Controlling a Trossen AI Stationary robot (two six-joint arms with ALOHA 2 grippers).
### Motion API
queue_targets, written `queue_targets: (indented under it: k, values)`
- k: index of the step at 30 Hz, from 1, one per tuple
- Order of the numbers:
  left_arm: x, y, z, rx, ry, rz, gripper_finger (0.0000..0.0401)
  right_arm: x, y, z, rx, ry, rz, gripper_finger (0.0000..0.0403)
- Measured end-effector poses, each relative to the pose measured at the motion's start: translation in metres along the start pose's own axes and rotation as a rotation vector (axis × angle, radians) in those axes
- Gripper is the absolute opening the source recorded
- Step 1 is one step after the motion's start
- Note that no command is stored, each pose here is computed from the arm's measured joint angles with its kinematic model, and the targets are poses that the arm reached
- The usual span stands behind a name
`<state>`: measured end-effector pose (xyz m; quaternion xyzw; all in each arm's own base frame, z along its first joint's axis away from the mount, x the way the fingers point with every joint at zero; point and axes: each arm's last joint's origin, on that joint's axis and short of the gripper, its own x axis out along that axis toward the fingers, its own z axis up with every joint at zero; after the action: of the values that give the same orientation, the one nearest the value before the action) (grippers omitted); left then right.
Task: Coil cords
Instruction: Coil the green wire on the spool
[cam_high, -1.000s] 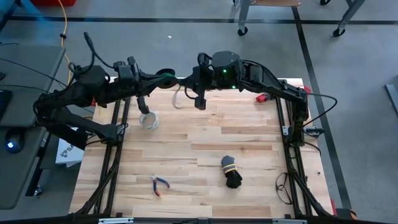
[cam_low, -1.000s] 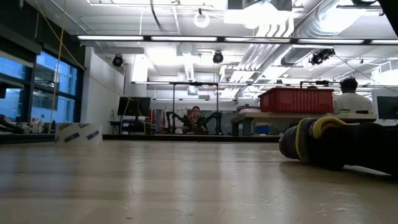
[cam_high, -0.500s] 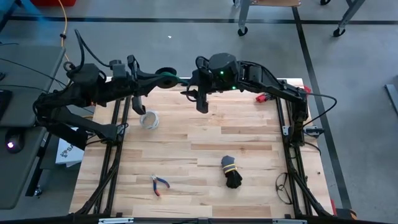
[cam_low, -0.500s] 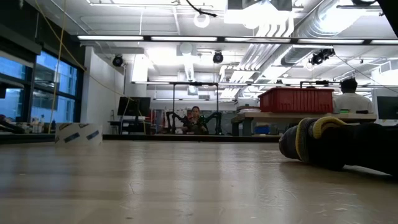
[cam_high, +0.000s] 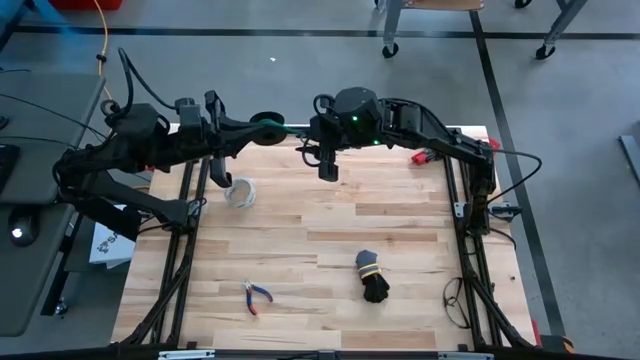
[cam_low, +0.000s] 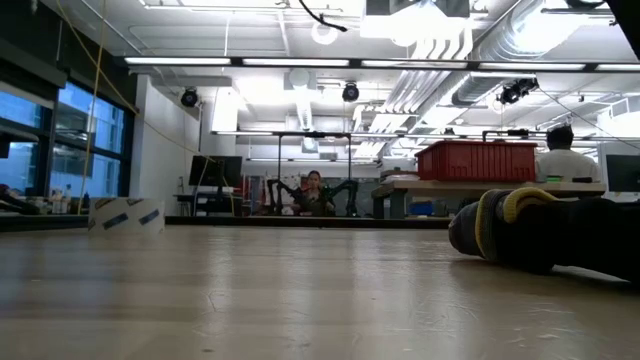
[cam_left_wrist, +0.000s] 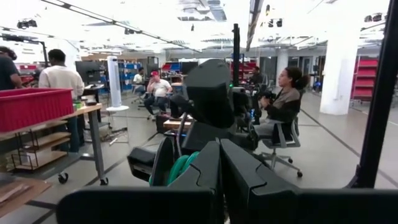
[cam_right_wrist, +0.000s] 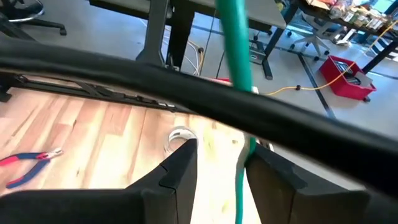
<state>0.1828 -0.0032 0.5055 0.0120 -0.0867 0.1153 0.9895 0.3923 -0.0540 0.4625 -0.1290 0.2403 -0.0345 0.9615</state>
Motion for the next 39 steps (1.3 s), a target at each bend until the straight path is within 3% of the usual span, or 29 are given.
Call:
queue_targets:
  k: [5,12,16,26,35,39]
  values:
    - [0.000,-0.001,0.000,-0.001,0.000,0.000,0.0001,0.000,-0.004,-0.001,0.006,0.006,-0.009,0.0118]
    - [0.000,-0.001,0.000,-0.001,0.000,0.002,0.0001,0.000,-0.006,-0.002,0.000,0.008,-0.012,0.0013]
    - [0.000,-0.001,0.002,-0.036,-0.021,0.004,0.0001,0.000,-0.003,0.000,0.035,-0.012,-0.006,0.0005]
    - [0.016,-0.006,0.013,-0.420,-0.196,-0.091,0.0001,0.009,0.025,0.029,0.024,-0.266,0.044,0.0002]
    - [0.022,-0.008,0.014,-0.870,-0.215,-0.166,0.0001,0.001,0.031,0.054,0.022,-0.515,0.010,0.0001]
    - [0.024,-0.009,0.014,-0.881,-0.227,-0.180,0.0001,-0.001,0.034,0.057,0.014,-0.549,0.033,0.0001]
